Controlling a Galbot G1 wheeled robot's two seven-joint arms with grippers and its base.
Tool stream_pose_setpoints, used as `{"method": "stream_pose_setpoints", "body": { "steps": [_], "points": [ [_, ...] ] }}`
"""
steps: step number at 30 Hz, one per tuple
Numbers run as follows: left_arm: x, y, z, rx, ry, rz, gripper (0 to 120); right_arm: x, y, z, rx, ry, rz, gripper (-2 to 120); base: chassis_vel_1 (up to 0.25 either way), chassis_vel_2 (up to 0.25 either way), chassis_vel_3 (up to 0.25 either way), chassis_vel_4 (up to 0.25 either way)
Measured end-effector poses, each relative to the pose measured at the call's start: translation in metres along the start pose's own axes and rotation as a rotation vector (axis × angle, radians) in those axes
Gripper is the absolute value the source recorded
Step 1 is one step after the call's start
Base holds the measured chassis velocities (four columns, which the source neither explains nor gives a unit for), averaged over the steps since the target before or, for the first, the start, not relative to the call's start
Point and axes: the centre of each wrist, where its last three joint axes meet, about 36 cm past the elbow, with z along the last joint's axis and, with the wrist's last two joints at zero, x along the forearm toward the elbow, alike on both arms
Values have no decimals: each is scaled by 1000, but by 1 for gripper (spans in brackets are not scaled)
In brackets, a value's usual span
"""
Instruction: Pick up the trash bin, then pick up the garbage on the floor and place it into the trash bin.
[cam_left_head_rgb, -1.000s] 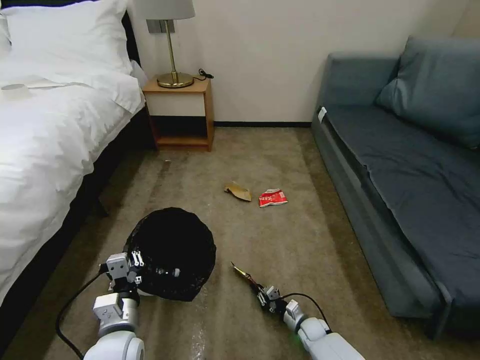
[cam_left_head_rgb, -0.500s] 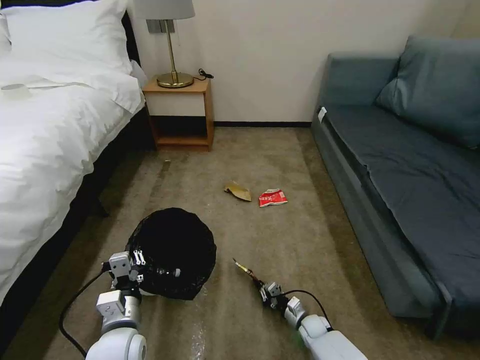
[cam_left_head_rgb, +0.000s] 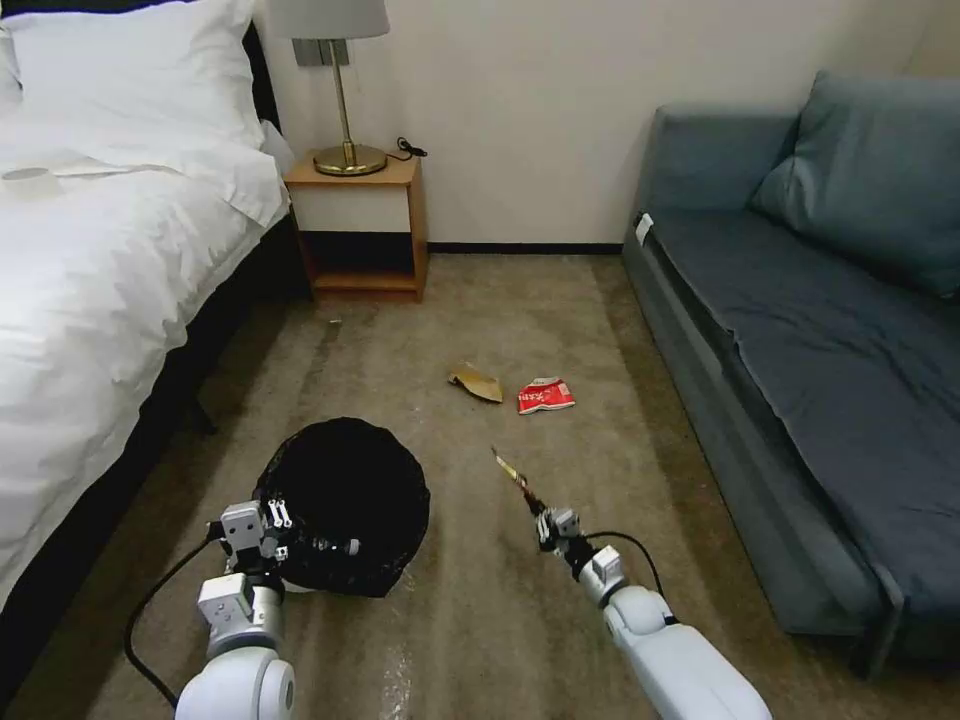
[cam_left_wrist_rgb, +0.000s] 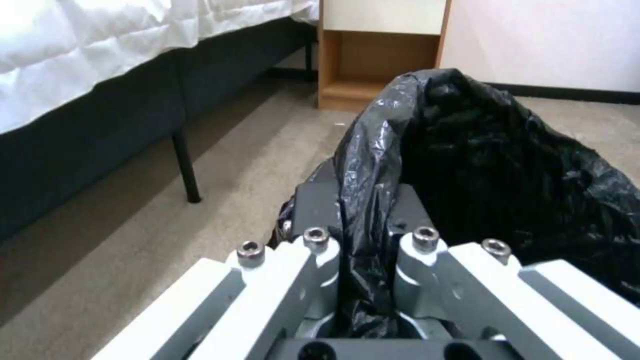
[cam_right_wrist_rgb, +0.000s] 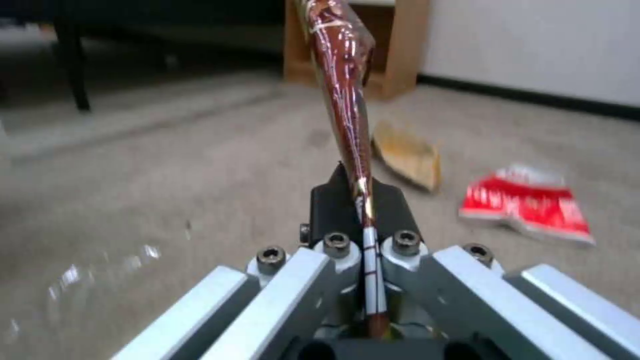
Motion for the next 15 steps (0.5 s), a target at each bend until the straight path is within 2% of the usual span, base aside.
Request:
{"method": "stream_pose_setpoints", "body": {
  "steps": [2,5,9,11,14,15],
  "points": [
    [0,0,0,0,1,0,5,-1,2,-5,-1,-13,-3,0,0,0,0,0],
    [2,2,-6,-2,-6,2,5,-8,20,-42,-9,-114,-24,0,0,0,0,0],
    [3,2,-7,-3,-7,3,5,-11,31,-59,-14,-156,-33,0,0,0,0,0],
    [5,1,-8,-3,-7,8,5,-17,48,-79,-21,-201,-47,0,0,0,0,0],
    [6,0,-7,-3,-4,12,5,-20,61,-88,-23,-220,-61,0,0,0,0,0],
    [6,-1,-6,-2,-2,14,5,-22,74,-96,-27,-233,-79,0,0,0,0,0]
  ]
}}
